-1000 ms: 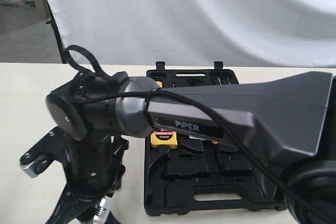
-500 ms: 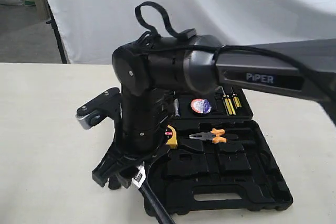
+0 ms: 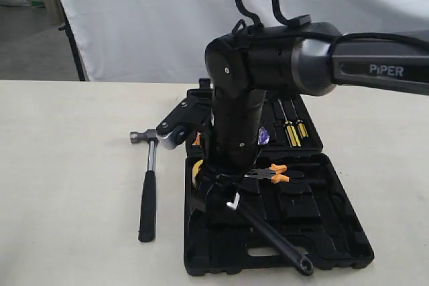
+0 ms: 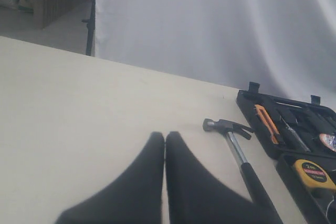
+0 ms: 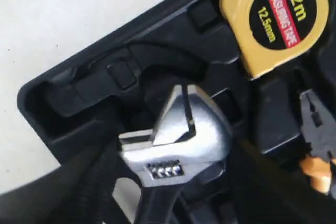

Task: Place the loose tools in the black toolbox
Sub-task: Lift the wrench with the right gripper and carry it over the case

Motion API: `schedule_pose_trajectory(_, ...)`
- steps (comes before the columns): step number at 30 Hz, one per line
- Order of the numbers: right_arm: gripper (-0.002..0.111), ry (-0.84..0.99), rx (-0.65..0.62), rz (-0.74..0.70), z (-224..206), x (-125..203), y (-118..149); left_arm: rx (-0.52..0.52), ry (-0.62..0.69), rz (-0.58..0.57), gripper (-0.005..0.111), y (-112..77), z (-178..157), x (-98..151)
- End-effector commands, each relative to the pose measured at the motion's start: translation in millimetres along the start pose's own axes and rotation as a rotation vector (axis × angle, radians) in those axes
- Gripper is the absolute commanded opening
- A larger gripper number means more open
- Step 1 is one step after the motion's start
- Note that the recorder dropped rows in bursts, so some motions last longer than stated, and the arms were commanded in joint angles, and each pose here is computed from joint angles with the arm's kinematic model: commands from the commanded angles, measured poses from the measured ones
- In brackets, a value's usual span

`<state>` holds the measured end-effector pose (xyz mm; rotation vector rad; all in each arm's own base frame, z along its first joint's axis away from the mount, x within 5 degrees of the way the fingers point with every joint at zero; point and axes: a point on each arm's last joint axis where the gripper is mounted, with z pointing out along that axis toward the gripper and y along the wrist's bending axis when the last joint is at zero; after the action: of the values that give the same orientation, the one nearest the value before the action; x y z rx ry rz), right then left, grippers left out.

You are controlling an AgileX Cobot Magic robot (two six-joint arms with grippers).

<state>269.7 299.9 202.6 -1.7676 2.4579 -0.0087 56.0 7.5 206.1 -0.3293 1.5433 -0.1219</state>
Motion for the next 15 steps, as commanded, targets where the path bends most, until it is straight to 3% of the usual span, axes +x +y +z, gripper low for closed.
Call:
schedule_pose_trajectory(1,0.000,-0.049,0.042,-0.187,4.1,-4.8,-6.0,-0.021,-0.020,0.000,0.001,0.9,-0.4,-2.1)
schedule_pose_trajectory(10,0.000,0.056,0.179,-0.557,18.7,-3.9,-20.7,-0.021,-0.020,0.000,0.001,0.9,-0.4,-2.1)
schedule_pose_trajectory(15,0.000,0.083,0.190,-0.624,27.4,-4.5,-23.0,-0.021,-0.020,0.000,0.001,0.9,-0.4,-2.1)
